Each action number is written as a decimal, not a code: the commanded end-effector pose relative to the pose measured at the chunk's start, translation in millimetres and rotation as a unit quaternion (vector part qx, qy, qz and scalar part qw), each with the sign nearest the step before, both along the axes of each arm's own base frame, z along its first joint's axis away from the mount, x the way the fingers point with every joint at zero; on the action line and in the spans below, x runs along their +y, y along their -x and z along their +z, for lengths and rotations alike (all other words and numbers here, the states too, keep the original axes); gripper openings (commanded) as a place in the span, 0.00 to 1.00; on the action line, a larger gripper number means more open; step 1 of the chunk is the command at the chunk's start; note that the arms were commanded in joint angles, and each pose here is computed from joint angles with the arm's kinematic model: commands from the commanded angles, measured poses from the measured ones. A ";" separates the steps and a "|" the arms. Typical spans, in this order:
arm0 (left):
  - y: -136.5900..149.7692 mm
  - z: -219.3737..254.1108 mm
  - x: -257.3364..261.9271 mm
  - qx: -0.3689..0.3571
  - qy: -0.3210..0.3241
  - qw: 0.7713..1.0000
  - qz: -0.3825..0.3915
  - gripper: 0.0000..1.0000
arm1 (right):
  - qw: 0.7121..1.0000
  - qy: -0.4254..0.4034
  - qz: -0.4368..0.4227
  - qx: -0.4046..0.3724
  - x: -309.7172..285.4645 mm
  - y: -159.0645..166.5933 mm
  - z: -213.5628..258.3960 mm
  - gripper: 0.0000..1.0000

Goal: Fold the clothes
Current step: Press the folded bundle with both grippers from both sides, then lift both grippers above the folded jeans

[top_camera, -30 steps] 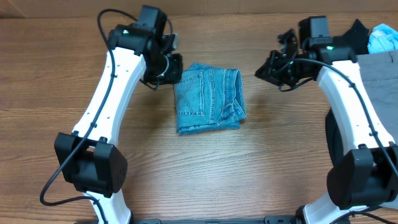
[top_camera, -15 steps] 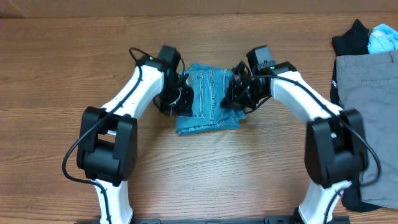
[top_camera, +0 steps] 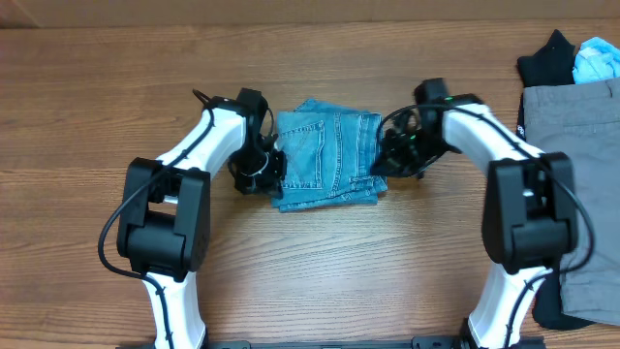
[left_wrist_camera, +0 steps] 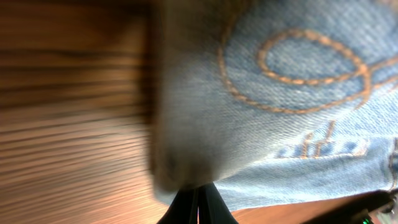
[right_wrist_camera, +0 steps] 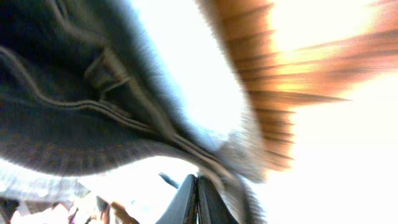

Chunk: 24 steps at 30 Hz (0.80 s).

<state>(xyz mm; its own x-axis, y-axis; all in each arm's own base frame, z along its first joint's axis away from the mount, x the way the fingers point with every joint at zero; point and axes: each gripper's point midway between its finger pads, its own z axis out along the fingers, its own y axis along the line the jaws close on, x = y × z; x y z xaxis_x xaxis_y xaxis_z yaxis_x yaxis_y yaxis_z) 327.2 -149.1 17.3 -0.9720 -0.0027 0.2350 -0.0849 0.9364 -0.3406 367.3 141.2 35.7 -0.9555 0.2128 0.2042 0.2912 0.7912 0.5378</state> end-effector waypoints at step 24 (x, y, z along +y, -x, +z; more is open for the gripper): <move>-135.8 18.0 -46.2 -0.217 0.040 0.975 0.024 0.04 | 0.986 -0.009 -0.005 -0.166 21.1 -95.3 19.9 0.06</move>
